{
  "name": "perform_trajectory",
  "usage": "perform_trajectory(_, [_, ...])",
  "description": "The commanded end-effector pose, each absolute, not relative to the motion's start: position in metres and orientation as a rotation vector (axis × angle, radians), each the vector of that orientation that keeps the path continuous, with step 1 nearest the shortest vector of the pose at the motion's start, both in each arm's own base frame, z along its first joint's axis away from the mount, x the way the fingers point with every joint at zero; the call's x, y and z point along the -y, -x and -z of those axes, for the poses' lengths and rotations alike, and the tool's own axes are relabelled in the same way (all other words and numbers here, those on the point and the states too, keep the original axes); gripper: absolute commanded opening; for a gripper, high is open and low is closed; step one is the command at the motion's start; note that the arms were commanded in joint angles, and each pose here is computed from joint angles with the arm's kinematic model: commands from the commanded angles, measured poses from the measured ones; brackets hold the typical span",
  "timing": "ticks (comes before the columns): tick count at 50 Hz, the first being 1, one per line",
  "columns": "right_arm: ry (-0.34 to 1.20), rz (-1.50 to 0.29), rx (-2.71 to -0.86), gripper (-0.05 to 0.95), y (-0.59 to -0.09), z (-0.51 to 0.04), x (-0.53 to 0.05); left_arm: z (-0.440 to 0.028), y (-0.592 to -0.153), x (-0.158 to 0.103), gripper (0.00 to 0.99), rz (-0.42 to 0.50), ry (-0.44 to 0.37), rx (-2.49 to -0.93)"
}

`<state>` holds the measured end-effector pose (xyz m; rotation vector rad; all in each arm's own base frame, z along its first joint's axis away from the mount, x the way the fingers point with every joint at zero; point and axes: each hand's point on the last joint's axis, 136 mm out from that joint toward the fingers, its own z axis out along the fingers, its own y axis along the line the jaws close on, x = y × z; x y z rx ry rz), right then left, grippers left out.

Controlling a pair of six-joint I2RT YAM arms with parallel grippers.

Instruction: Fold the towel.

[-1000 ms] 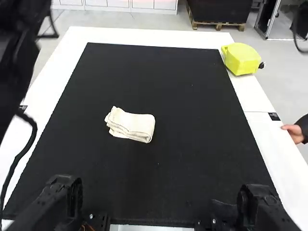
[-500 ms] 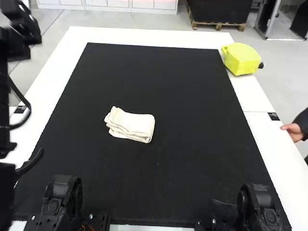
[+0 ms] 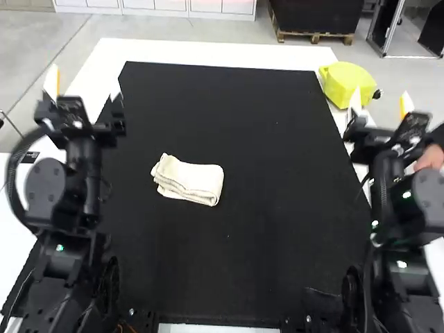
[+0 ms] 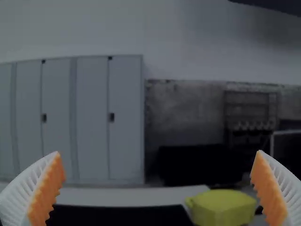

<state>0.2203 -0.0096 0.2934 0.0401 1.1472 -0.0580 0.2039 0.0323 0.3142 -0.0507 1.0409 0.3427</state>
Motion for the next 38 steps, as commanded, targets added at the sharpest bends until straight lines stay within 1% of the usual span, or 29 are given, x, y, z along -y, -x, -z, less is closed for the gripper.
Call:
perform_trajectory(1, [-0.046,0.107,-1.151,0.91,-0.223,-0.282,0.015,-0.298,-0.207,-0.042,0.969,-0.424,0.077,-1.071])
perform_trajectory(4, [-0.077,0.140,-1.191,0.91,-0.228,-0.265,0.022,-0.275,-0.215,-0.050,0.969,-0.441,0.115,-1.154])
perform_trajectory(6, [-0.104,0.167,-1.280,0.91,-0.234,-0.244,0.028,-0.264,-0.220,-0.051,0.969,-0.403,0.137,-1.204])
perform_trajectory(8, [-0.115,0.155,-1.336,0.91,-0.238,-0.231,0.029,-0.256,-0.223,-0.052,0.969,-0.385,0.155,-1.239])
perform_trajectory(12, [-0.136,0.127,-1.440,0.91,-0.243,-0.205,0.028,-0.227,-0.231,-0.052,0.969,-0.381,0.149,-1.360])
perform_trajectory(15, [-0.138,0.131,-1.531,0.91,-0.244,-0.182,0.029,-0.203,-0.236,-0.050,0.969,-0.336,0.165,-1.454])
perform_trajectory(17, [-0.134,0.132,-1.581,0.91,-0.245,-0.170,0.028,-0.193,-0.237,-0.049,0.969,-0.315,0.177,-1.491])
perform_trajectory(19, [-0.128,0.132,-1.620,0.91,-0.244,-0.161,0.027,-0.191,-0.237,-0.049,0.969,-0.307,0.185,-1.500])
perform_trajectory(27, [-0.109,0.109,-1.619,0.91,-0.245,-0.161,0.023,-0.186,-0.238,-0.049,0.969,-0.279,0.209,-1.514])
perform_trajectory(38, [-0.106,0.106,-1.623,0.91,-0.245,-0.160,0.022,-0.186,-0.238,-0.049,0.969,-0.273,0.215,-1.514])
